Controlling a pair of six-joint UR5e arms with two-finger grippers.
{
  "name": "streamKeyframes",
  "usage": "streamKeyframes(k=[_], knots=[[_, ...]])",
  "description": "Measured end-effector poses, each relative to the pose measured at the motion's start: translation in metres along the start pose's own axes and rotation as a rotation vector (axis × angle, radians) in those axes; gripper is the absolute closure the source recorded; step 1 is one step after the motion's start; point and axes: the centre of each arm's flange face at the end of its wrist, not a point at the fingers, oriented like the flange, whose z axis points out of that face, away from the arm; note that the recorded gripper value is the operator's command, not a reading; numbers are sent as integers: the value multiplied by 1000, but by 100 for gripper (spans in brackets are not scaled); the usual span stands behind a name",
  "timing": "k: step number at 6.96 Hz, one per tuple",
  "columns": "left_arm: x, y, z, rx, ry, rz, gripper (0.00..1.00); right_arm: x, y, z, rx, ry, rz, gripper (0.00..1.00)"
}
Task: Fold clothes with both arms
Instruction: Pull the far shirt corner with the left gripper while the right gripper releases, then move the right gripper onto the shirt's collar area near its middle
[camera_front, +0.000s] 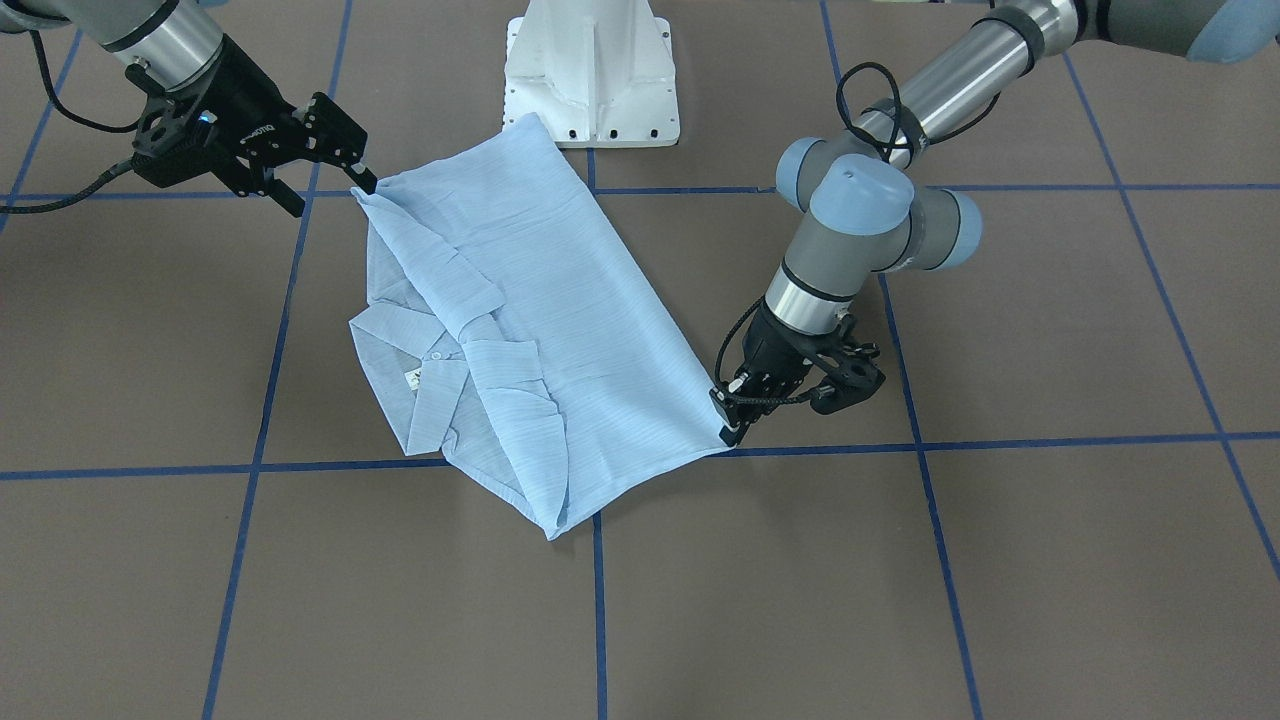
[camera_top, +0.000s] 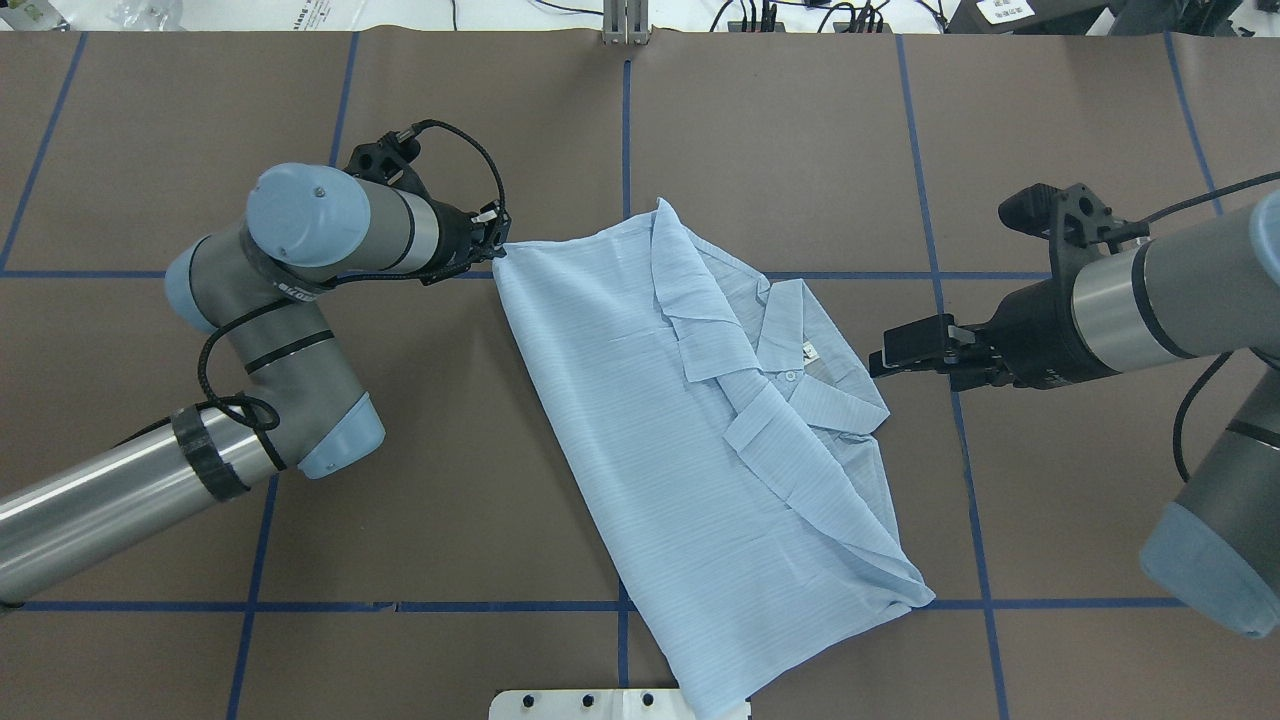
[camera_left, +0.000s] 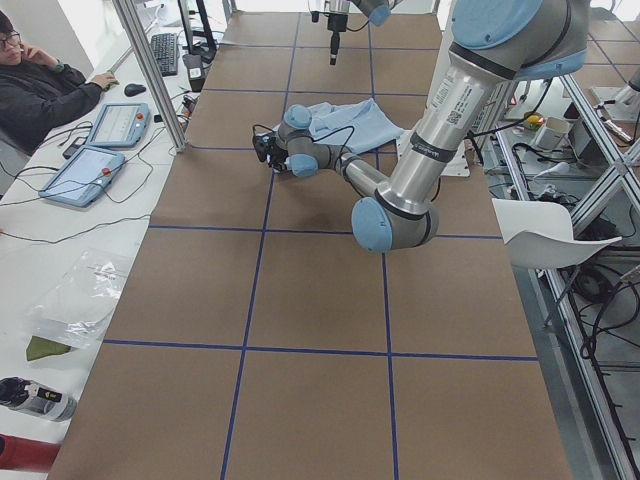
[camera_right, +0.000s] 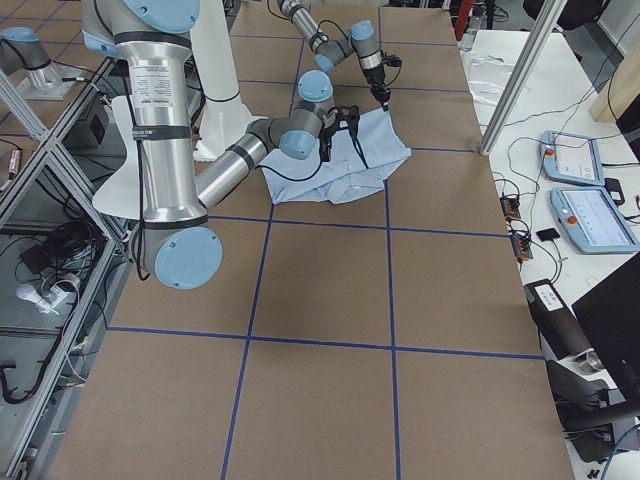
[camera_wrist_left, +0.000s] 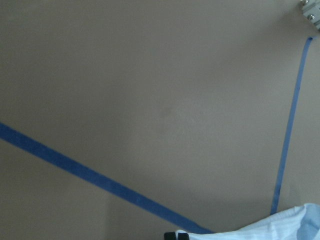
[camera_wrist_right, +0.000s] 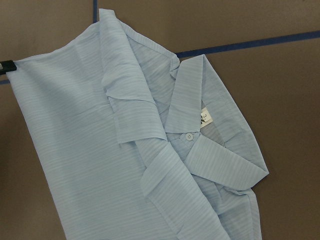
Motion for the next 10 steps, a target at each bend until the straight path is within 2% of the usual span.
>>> streamKeyframes(k=[4, 6, 8, 9, 10], knots=[[34, -119, 41, 168, 35, 99, 100, 1, -8, 9, 35, 19, 2, 0], [39, -141, 45, 221, 64, 132, 100, -5, -16, 14, 73, 25, -3, 0], [58, -140, 48, 228, 83, 140, 100, -7, -18, 15, 82, 26, -5, 0], [59, -141, 50, 233, 82, 141, 87, -7, -18, 15, 83, 26, -6, 0], [57, -143, 53, 242, 81, 140, 1, -7, -18, 16, 85, 27, -6, 0]])
